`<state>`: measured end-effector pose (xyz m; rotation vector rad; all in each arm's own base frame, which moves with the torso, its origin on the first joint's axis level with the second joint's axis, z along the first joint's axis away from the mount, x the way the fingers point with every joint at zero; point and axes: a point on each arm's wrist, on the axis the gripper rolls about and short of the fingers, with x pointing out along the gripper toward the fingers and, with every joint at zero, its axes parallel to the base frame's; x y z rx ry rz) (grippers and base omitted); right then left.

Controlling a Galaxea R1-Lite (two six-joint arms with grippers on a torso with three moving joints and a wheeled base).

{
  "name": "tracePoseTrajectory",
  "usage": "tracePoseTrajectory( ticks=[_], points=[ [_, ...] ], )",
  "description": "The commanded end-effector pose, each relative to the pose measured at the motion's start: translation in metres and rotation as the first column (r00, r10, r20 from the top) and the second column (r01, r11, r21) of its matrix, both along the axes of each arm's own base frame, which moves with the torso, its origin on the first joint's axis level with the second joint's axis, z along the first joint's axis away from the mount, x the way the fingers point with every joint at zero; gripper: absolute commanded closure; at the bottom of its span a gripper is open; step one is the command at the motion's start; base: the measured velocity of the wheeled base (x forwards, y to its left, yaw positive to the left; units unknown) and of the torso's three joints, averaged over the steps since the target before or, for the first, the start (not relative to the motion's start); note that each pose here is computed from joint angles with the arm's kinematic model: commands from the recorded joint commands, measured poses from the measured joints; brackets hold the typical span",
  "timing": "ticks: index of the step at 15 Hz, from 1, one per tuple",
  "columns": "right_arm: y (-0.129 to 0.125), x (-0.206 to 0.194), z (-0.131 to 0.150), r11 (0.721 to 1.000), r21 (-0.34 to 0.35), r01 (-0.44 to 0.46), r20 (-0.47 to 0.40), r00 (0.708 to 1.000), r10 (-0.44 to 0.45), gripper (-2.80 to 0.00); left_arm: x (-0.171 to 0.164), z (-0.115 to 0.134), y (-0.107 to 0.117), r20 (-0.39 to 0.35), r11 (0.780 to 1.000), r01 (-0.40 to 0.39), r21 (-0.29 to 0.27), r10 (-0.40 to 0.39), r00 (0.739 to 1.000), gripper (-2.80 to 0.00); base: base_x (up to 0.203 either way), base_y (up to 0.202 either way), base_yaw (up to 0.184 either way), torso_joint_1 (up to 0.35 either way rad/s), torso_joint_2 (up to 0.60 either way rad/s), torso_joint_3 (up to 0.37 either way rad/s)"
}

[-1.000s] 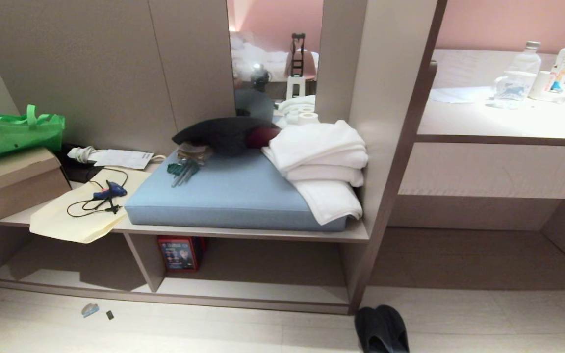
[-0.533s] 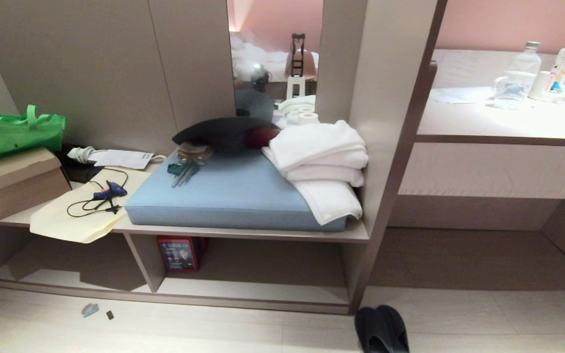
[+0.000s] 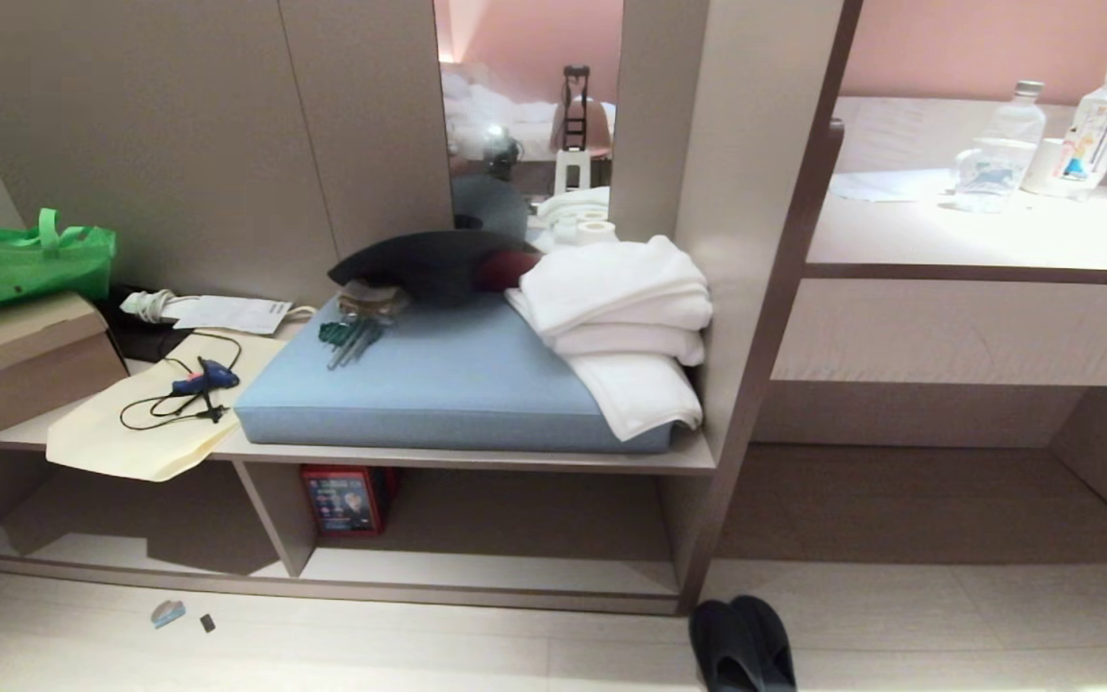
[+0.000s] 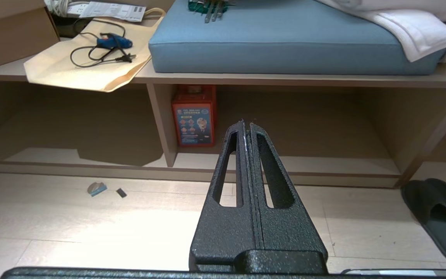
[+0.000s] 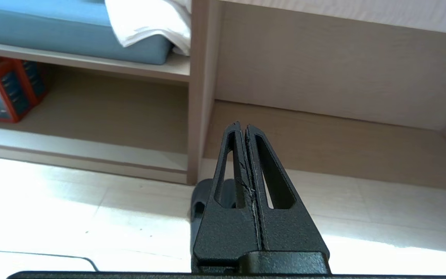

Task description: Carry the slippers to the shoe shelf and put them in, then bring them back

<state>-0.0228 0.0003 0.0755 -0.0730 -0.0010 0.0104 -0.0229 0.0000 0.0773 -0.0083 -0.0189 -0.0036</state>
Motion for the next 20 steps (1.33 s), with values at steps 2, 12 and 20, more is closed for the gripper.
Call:
tracePoseTrajectory(
  ticks=[2, 12, 20],
  points=[
    [0.0, 0.0001, 0.0001, 1.0, 0.001, 0.0, -0.001, 1.0, 0.0, 0.0, 0.0005, -0.0021, 0.0, -0.007, 1.0, 0.0, 0.001, 0.0, 1.0, 0.0, 0.0, 0.0, 0.0, 0.0, 0.0, 0.0],
    [0.0, 0.0001, 0.0001, 1.0, 0.001, 0.0, -0.001, 1.0, 0.0, 0.0, 0.0004, -0.0021, 0.0, -0.005, 1.0, -0.001, -0.002, 0.001, 1.0, 0.0, -0.083, 0.0, 0.001, 0.002, 0.0, 0.002],
    [0.0001, 0.0001, 0.0001, 1.0, -0.01, -0.003, -0.001, 1.0, 0.003, 0.0, 0.0005, -0.0021, 0.0, -0.007, 1.0, -0.002, -0.002, 0.002, 1.0, 0.0, -0.195, 0.0, 0.002, -0.001, 0.0, 0.001]
  ],
)
